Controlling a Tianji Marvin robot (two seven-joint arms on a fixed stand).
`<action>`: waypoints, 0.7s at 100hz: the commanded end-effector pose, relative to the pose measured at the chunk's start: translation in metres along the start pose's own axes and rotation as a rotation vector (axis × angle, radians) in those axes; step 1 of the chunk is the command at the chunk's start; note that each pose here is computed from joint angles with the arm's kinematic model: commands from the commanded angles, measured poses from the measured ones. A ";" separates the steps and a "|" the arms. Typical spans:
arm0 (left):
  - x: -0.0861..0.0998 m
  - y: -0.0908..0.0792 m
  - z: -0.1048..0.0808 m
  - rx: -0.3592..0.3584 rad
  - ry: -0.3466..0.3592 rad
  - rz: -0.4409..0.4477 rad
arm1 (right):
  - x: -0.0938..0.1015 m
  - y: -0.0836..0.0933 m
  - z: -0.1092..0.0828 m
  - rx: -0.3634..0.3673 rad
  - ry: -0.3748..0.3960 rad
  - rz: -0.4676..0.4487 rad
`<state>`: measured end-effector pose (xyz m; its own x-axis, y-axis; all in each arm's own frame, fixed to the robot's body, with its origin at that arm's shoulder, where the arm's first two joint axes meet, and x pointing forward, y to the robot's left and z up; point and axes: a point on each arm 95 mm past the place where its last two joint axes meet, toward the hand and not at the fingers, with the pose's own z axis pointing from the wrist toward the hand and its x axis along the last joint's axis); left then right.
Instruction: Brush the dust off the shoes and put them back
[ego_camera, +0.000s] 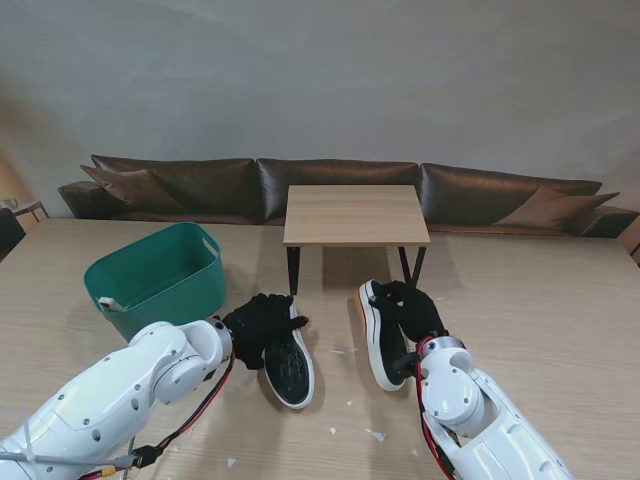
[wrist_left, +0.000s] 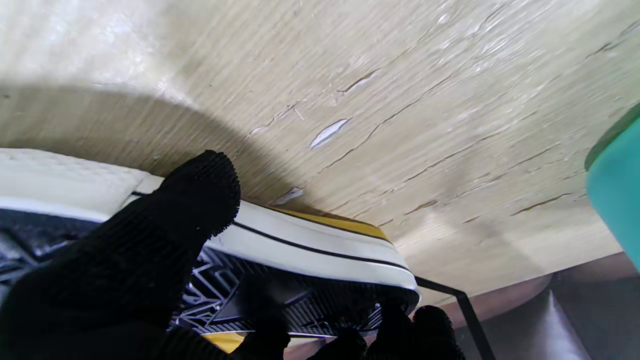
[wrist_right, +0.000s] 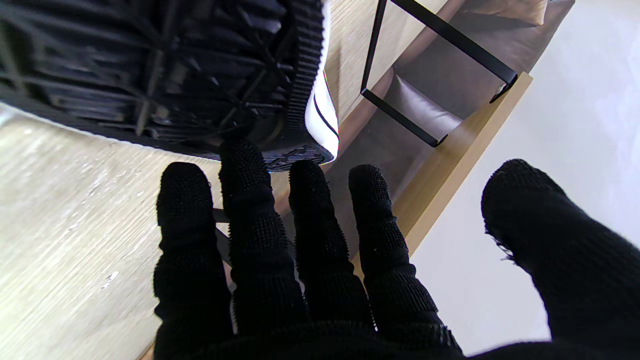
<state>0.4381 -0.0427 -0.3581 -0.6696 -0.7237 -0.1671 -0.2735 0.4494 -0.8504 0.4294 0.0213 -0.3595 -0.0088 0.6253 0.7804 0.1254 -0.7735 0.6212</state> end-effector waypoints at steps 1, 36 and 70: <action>0.003 0.055 0.000 -0.158 0.002 -0.021 | 0.001 -0.005 -0.001 0.017 0.002 0.008; 0.002 0.052 0.020 -0.117 0.051 -0.029 | 0.001 -0.004 -0.001 0.011 0.000 0.012; 0.007 0.048 0.021 -0.018 0.055 -0.128 | 0.001 -0.003 0.001 0.000 0.003 0.016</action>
<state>0.4642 -0.0528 -0.3586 -0.6734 -0.7347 -0.0827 -0.2214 0.3071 -0.9256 0.4308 0.0207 -0.3604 -0.0053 0.6202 0.7844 0.1147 -0.7789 0.6166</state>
